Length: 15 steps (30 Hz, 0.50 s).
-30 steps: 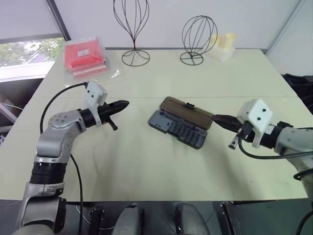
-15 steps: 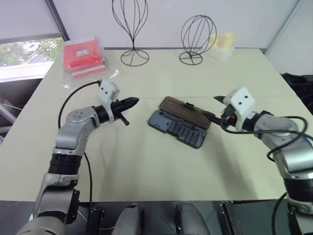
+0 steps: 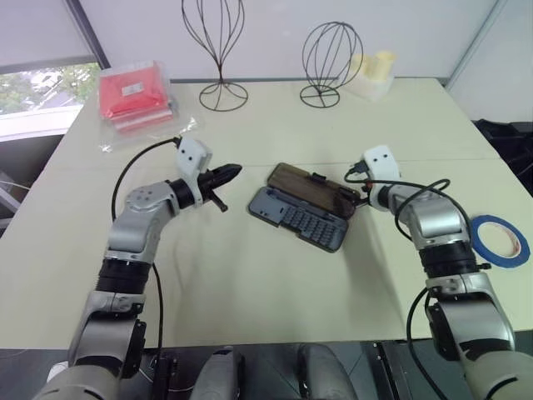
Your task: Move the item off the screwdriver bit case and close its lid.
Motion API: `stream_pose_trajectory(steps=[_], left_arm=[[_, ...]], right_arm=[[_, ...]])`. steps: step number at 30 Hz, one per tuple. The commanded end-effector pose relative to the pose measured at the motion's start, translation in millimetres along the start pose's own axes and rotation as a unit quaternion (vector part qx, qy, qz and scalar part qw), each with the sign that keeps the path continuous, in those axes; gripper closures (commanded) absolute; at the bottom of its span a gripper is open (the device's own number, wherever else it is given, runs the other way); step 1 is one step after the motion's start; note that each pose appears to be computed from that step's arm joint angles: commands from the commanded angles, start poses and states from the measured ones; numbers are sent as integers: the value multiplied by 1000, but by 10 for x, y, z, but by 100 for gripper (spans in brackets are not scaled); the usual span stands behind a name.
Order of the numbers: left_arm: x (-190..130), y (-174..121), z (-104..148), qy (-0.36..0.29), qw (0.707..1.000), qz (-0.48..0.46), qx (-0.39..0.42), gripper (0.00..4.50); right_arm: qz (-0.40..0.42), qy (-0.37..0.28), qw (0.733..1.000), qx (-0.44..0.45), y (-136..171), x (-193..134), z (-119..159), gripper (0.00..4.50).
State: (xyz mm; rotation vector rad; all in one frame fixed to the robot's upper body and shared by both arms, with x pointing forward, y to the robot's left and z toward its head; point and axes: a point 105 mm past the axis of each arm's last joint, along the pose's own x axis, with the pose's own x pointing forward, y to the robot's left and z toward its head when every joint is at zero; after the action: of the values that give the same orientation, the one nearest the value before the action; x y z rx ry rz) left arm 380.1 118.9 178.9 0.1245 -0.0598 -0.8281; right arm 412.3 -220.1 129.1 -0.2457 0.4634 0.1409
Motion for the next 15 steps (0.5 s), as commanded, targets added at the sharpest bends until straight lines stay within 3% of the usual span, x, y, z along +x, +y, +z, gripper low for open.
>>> stream_pose_trajectory(steps=[1, 13, 15], left_arm=[[-17, -35, 115, -18, 1000, -1, 20, 450], [66, -78, 91, -13, 1000, -15, 24, 450], [74, -85, 90, -13, 999, -16, 25, 450]], right_arm=[[-31, 7, 999, 26, -67, -132, 91, 4], [-29, 74, 987, 137, 207, -325, -137, 4], [-33, 76, 987, 140, 222, -315, -161, 56]])
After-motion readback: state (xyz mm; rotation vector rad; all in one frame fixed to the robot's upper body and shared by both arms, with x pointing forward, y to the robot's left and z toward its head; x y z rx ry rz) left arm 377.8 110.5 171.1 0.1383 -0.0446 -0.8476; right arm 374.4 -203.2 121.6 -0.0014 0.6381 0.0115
